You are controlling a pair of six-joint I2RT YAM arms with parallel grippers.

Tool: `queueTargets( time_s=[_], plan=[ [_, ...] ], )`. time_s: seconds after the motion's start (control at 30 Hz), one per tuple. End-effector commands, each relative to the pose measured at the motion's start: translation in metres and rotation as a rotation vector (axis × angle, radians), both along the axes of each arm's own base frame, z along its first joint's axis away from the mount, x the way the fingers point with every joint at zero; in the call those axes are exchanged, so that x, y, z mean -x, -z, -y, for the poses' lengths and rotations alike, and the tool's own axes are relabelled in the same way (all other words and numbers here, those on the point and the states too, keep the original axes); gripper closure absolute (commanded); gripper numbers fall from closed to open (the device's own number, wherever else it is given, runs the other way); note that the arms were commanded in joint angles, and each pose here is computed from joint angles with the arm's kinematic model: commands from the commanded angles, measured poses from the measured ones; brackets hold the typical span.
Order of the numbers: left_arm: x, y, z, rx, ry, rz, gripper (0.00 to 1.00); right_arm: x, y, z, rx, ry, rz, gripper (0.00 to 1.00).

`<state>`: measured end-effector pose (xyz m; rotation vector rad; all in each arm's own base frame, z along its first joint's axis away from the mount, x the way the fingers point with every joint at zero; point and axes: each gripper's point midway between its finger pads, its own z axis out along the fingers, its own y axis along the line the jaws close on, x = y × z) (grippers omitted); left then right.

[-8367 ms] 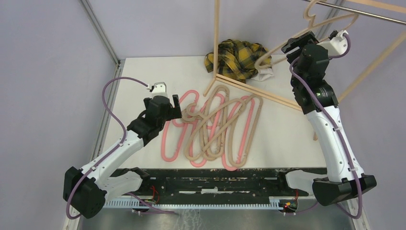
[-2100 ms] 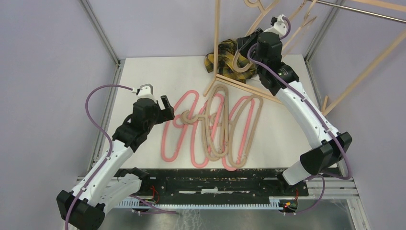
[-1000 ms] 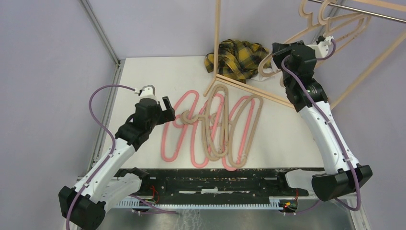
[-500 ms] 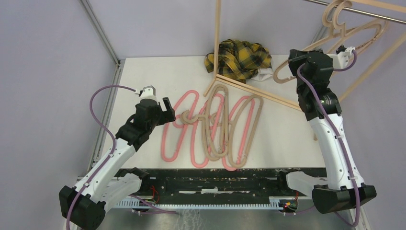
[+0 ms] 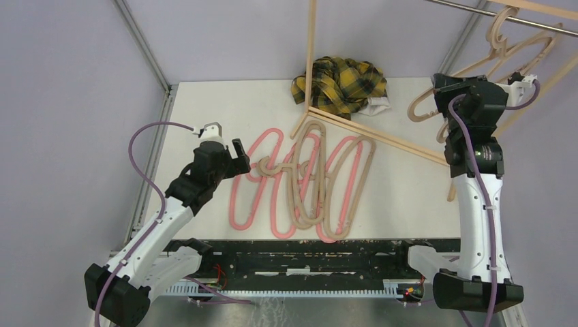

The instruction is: Organize the hangers

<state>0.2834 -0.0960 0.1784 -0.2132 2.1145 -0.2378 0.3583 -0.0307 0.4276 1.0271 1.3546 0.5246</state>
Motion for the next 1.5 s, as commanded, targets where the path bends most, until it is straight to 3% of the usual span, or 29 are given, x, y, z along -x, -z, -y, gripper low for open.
queueTargets(
  time_s=[0.0, 0.33, 0.47, 0.67, 0.97, 1.2, 1.47],
  plan=[
    [-0.006, -0.008, 0.003, 0.021, 0.002, 0.041, 0.01, 0.010, 0.030, 0.040, -0.040, 0.133, -0.096, 0.85],
    [-0.006, -0.007, 0.001, 0.018, -0.006, 0.039, 0.01, 0.008, 0.044, 0.063, -0.103, 0.113, -0.109, 0.84],
    [-0.006, -0.007, 0.001, 0.017, -0.006, 0.040, 0.01, 0.000, 0.046, 0.052, -0.111, 0.039, -0.124, 0.70],
    [-0.005, -0.010, 0.001, 0.020, -0.004, 0.047, 0.01, 0.000, 0.045, 0.045, -0.078, -0.016, -0.157, 0.39],
    [-0.006, -0.008, 0.004, 0.029, 0.004, 0.045, 0.01, 0.011, 0.020, 0.045, 0.023, -0.024, -0.152, 0.08],
    [-0.006, -0.009, 0.004, 0.025, 0.006, 0.047, 0.01, 0.028, -0.013, 0.043, 0.146, -0.036, -0.138, 0.00],
    [-0.007, -0.010, 0.005, 0.028, 0.013, 0.047, 0.01, 0.051, -0.046, 0.050, 0.333, 0.001, -0.137, 0.00]
  ],
)
